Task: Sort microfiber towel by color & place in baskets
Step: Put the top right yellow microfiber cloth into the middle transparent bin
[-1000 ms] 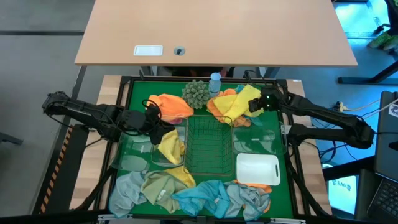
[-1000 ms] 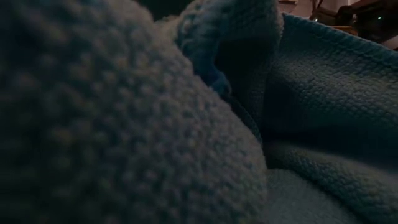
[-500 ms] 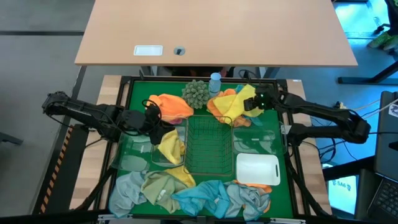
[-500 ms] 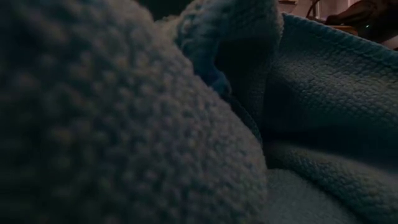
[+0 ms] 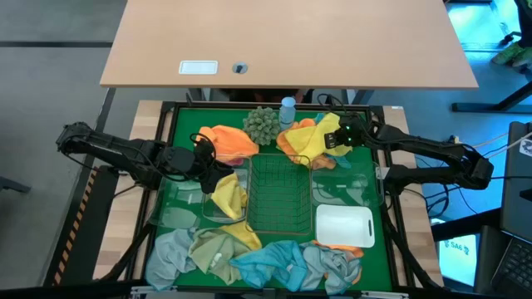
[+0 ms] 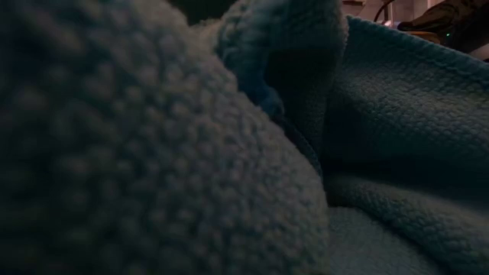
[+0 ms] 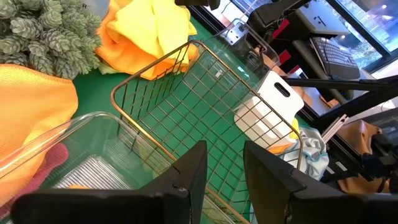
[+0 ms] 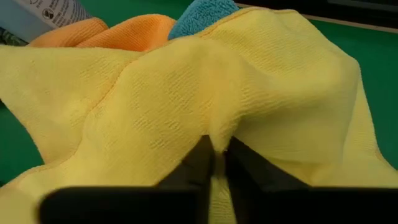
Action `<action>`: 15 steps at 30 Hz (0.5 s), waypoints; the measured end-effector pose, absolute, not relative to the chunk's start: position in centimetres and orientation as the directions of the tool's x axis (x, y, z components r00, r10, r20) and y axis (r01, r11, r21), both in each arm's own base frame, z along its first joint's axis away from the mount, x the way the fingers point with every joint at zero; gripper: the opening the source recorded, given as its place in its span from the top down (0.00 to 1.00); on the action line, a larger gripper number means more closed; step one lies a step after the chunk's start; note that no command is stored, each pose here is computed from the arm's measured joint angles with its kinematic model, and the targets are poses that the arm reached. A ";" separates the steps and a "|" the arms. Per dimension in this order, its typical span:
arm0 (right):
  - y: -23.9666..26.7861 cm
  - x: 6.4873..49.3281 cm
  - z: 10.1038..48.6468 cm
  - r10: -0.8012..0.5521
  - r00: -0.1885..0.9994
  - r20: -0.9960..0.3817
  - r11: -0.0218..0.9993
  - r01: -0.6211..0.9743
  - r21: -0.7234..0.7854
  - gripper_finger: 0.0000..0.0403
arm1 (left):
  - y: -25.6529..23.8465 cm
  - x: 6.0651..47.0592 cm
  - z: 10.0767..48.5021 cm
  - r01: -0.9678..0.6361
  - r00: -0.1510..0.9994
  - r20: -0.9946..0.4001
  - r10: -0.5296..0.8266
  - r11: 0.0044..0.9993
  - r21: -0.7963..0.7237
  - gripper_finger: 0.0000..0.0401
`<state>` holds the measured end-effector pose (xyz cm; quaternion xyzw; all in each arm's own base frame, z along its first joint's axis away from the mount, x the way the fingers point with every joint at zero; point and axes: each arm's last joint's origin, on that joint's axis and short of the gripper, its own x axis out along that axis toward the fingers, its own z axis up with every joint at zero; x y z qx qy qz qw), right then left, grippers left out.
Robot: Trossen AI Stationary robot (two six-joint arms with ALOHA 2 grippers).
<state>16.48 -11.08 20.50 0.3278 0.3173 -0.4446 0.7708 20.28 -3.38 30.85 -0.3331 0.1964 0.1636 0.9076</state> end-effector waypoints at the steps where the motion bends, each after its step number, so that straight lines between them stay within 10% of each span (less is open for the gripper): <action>1: -11.1 16.5 20.5 -0.479 0.405 -0.778 0.401 0.890 0.217 0.97 | -3.4 20.3 30.8 -0.428 0.869 -0.465 0.167 0.724 -0.540 0.75; 15: -10.9 16.6 22.4 -0.493 0.558 -0.668 0.516 0.805 0.292 0.98 | -3.4 20.3 30.8 -0.428 0.869 -0.465 0.167 0.725 -0.540 0.75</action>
